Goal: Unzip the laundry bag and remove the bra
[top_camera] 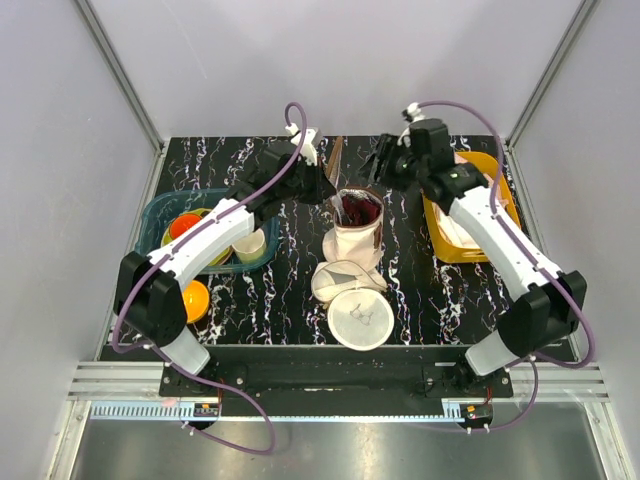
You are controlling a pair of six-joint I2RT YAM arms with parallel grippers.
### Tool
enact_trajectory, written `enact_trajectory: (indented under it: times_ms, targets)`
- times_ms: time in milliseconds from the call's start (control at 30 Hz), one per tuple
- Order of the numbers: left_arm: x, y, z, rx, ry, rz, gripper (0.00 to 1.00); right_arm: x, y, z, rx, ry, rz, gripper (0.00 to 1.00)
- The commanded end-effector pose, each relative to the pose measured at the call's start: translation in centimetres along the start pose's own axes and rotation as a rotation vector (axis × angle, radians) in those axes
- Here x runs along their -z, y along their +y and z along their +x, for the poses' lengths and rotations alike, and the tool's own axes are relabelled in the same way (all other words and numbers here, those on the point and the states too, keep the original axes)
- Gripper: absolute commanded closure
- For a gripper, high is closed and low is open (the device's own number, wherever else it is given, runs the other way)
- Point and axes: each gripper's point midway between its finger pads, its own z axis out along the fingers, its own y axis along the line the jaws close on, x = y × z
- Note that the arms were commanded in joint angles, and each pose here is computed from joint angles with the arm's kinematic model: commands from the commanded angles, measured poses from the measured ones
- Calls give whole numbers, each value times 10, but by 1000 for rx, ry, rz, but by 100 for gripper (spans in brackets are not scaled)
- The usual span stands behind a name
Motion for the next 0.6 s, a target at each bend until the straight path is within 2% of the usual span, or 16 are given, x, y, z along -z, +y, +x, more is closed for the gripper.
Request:
enact_trajectory:
  times_ms: [0,67,200,367,567]
  targets:
    - [0,-17,-27,-18,-70,61,100,-25,-3,63,39,184,9,41]
    - [-1,-17,-26,-16,-66,66,100,-30,-3,82,54,237,19,42]
    - [-3,-16,-22,-11,-59,69,100,-42,-30,124,59,356,105,42]
    - [-4,-18,-22,-10,-55,80,100,-49,-71,143,67,385,282,26]
    - [-7,-27,-23,1,-52,124,100,-70,-104,165,66,415,394,24]
